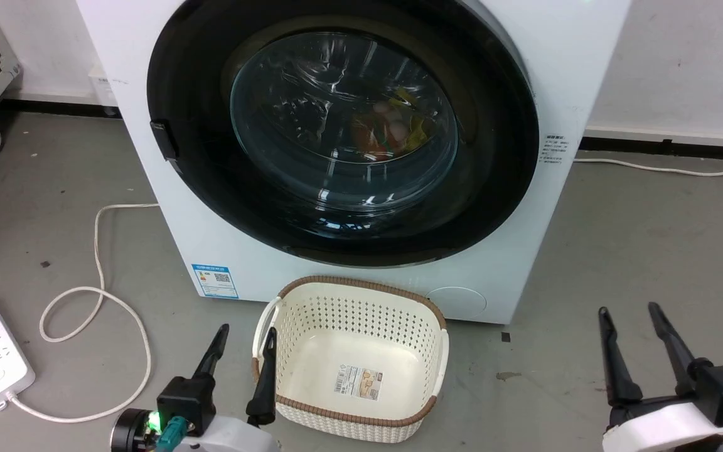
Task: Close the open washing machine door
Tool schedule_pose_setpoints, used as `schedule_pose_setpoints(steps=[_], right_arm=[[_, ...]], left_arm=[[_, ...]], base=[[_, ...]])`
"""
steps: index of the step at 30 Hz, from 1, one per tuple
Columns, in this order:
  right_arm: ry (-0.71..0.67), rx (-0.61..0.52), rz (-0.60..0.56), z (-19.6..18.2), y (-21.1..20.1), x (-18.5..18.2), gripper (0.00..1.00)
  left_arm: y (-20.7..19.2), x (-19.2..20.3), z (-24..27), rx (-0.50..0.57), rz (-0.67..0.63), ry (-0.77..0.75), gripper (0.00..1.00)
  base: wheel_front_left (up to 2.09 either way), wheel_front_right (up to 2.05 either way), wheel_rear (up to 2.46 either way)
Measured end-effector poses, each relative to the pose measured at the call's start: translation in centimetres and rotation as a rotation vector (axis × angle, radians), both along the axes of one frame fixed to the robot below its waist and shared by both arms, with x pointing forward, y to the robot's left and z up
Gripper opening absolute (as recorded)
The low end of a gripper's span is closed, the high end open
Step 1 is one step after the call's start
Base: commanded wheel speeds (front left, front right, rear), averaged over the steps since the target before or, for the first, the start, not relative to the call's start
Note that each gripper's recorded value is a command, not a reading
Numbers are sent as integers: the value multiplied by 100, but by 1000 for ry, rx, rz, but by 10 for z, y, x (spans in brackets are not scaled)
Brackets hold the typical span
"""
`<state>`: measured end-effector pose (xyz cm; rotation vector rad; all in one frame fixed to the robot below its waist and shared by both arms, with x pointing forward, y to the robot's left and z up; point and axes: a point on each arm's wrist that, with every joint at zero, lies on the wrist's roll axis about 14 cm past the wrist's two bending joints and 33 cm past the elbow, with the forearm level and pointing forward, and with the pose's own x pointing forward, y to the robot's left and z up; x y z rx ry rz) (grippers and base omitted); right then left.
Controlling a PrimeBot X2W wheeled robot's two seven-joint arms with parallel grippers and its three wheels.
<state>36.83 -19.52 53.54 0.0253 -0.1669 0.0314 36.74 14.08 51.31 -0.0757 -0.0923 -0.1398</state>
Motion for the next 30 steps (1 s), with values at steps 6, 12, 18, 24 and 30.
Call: schedule_pose_setpoints(steps=[6,12,18,24,30], right_arm=[[0,-5,4,0,2,0,100],[-1,-4,6,0,3,1,0],[13,-5,10,-2,4,2,0],[20,-6,13,-2,5,2,0],[26,-8,18,-2,7,2,0]], left_arm=[[-1,-2,-3,10,-3,8,100],[0,-1,-2,6,0,6,0],[0,-1,-1,8,1,10,0],[1,0,0,11,4,12,0],[3,1,1,19,11,15,0]], base=[[0,0,0],[0,0,0],[0,0,0],[0,0,0],[0,0,0]])
